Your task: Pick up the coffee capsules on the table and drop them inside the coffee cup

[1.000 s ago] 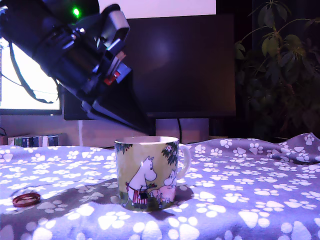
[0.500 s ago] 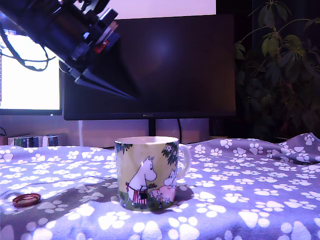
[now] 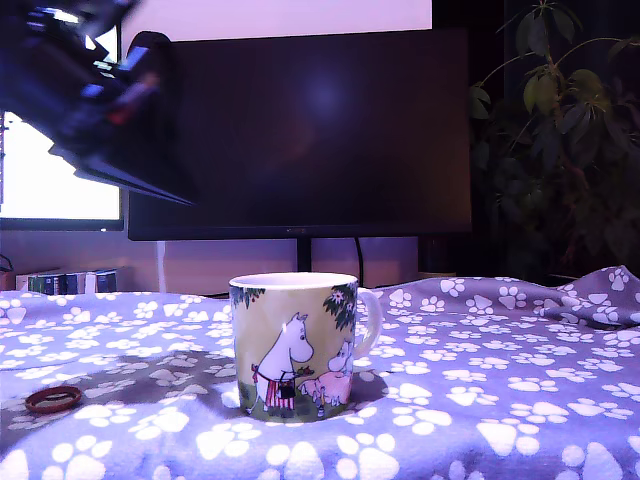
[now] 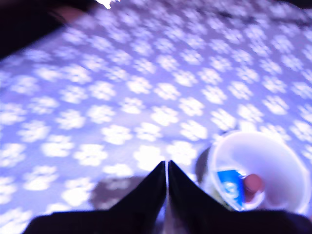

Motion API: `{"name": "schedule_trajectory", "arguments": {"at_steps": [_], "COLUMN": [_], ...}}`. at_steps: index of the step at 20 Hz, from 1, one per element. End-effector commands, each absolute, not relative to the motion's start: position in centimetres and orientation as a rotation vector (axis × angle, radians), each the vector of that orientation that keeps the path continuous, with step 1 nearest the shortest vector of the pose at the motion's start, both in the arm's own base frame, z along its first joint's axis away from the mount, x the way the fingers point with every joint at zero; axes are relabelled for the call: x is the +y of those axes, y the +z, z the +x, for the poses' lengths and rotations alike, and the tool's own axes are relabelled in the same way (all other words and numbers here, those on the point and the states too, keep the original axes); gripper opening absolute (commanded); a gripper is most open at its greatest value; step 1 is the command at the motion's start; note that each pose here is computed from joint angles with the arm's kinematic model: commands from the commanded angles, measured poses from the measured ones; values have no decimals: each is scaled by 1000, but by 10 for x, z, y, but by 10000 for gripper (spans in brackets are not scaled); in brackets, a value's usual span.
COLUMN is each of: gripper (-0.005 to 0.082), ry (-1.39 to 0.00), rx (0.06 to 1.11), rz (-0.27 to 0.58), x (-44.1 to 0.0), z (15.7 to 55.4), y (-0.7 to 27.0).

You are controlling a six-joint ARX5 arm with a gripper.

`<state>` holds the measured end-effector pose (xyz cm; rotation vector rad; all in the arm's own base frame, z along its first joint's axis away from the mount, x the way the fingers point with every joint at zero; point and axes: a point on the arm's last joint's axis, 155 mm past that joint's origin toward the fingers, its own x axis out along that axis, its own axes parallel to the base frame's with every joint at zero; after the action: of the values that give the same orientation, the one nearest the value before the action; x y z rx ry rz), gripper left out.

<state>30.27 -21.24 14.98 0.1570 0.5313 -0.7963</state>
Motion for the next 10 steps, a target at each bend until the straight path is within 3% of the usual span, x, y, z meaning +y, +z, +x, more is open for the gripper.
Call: {"name": "schedule_trajectory", "arguments": {"at_steps": [1, 10], "gripper": [-19, -19], "ry": [-769, -567], "rx": [532, 478], "rz": [145, 43], "x": [-202, -138], "z": [301, 304], "y": [141, 138]}}
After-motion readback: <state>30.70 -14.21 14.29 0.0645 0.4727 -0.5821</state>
